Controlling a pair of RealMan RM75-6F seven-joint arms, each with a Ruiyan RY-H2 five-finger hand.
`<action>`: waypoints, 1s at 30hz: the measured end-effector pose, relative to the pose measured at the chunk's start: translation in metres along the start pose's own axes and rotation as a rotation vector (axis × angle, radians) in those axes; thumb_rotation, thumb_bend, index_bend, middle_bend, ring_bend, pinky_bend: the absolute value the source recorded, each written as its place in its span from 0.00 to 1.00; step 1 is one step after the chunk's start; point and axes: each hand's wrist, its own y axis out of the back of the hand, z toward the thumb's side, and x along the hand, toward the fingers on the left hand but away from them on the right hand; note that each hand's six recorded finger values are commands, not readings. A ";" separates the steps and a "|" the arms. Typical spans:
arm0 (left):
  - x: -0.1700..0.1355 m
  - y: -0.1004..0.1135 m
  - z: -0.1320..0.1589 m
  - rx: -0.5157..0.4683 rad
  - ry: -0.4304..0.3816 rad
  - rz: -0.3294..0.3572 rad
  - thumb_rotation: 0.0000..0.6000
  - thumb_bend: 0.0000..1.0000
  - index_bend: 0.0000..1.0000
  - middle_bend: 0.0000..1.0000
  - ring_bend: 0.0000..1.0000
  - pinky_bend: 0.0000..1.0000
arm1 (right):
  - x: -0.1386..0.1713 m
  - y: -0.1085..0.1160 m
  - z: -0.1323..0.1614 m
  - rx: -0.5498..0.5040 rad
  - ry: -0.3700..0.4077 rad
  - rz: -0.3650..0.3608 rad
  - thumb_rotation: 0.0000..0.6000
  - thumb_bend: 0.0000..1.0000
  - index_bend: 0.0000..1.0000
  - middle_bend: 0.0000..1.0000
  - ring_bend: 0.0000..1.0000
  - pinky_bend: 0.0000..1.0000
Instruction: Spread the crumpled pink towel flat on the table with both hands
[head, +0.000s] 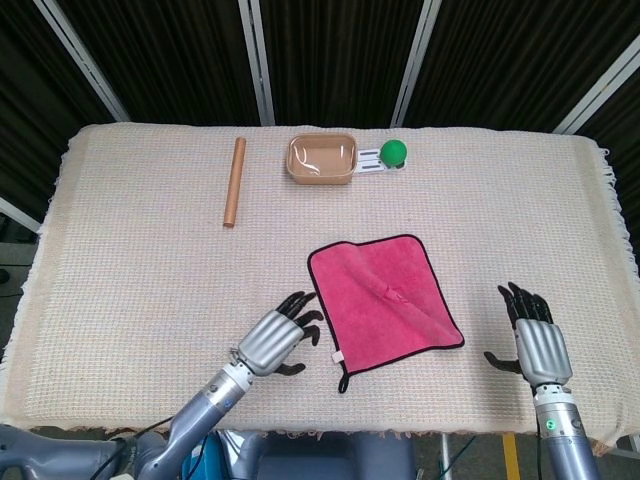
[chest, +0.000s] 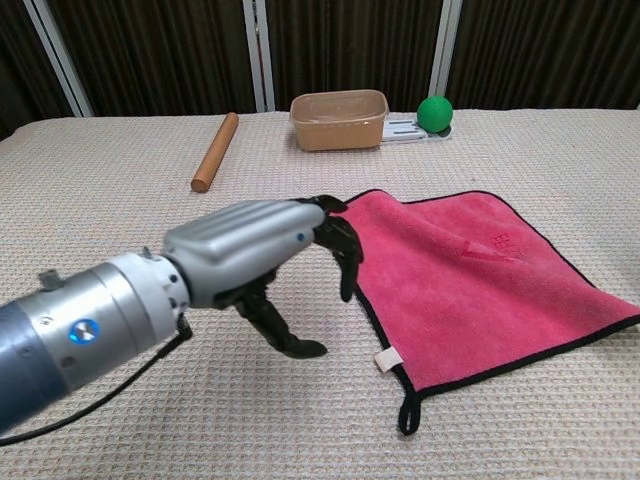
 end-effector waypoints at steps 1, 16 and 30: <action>0.004 -0.004 0.004 0.005 -0.007 -0.005 1.00 0.22 0.48 0.24 0.01 0.07 | 0.000 0.001 -0.001 -0.004 -0.002 0.000 1.00 0.17 0.00 0.00 0.00 0.00; 0.046 -0.044 0.031 0.076 -0.017 -0.057 1.00 0.22 0.48 0.24 0.01 0.07 | -0.006 0.005 -0.010 -0.043 -0.021 0.005 1.00 0.17 0.00 0.00 0.00 0.00; 0.063 -0.064 0.045 0.100 -0.016 -0.067 1.00 0.25 0.49 0.26 0.03 0.08 | -0.008 0.009 -0.013 -0.073 -0.024 0.005 1.00 0.17 0.00 0.00 0.00 0.00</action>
